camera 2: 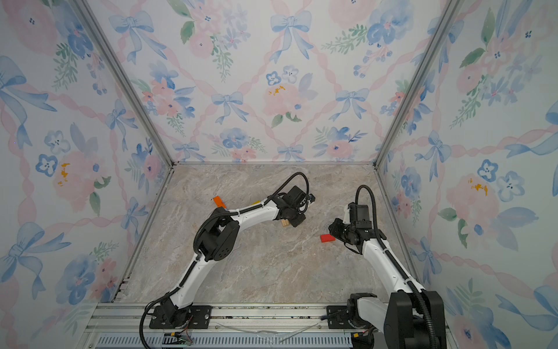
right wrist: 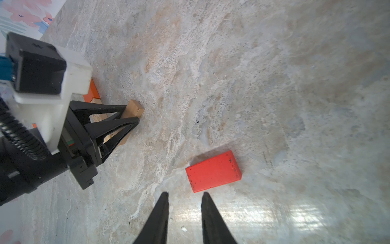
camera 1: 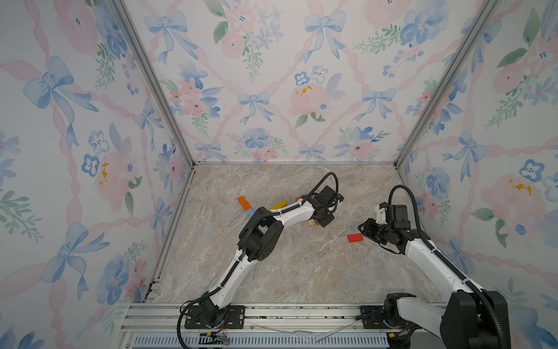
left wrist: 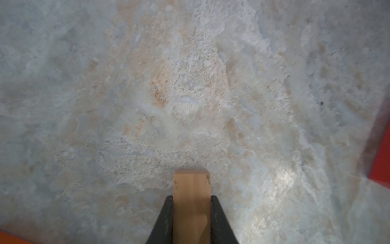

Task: Assemble the letter v with building blocks
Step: Assemble the building block at the center of the board.

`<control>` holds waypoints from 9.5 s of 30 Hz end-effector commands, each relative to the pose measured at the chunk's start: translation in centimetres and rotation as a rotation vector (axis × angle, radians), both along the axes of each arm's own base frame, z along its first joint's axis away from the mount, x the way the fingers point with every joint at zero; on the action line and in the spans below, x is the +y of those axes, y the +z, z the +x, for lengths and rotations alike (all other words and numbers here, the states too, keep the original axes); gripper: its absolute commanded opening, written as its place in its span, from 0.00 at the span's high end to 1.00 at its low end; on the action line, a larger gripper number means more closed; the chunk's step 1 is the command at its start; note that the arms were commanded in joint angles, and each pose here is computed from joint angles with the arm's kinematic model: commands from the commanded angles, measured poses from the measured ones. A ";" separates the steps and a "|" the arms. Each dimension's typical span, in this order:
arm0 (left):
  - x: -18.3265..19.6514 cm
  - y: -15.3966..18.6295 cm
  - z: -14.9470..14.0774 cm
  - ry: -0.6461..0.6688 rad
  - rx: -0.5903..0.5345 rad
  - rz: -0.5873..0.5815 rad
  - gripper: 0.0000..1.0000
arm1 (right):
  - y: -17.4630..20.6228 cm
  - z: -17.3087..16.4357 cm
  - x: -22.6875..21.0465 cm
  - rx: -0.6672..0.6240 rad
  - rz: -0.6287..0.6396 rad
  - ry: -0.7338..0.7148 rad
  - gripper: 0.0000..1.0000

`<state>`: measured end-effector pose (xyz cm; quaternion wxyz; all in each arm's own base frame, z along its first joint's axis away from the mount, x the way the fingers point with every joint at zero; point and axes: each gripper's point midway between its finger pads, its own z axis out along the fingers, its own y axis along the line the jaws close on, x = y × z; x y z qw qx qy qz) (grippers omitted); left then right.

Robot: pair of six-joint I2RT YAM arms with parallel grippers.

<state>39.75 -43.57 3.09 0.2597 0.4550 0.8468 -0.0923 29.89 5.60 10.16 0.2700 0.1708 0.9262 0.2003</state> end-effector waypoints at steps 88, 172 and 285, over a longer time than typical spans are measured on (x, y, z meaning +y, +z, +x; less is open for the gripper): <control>22.0 12.4 -4.3 0.860 -0.043 -0.669 0.82 | -7.0 6.0 14.1 0.192 -0.083 0.358 0.98; 19.8 11.0 -3.8 0.814 0.025 -0.646 0.80 | -5.9 9.5 9.5 0.117 0.009 0.223 0.40; 20.2 10.1 -4.1 0.830 0.025 -0.610 0.80 | -8.1 10.6 10.9 0.162 0.062 0.205 0.72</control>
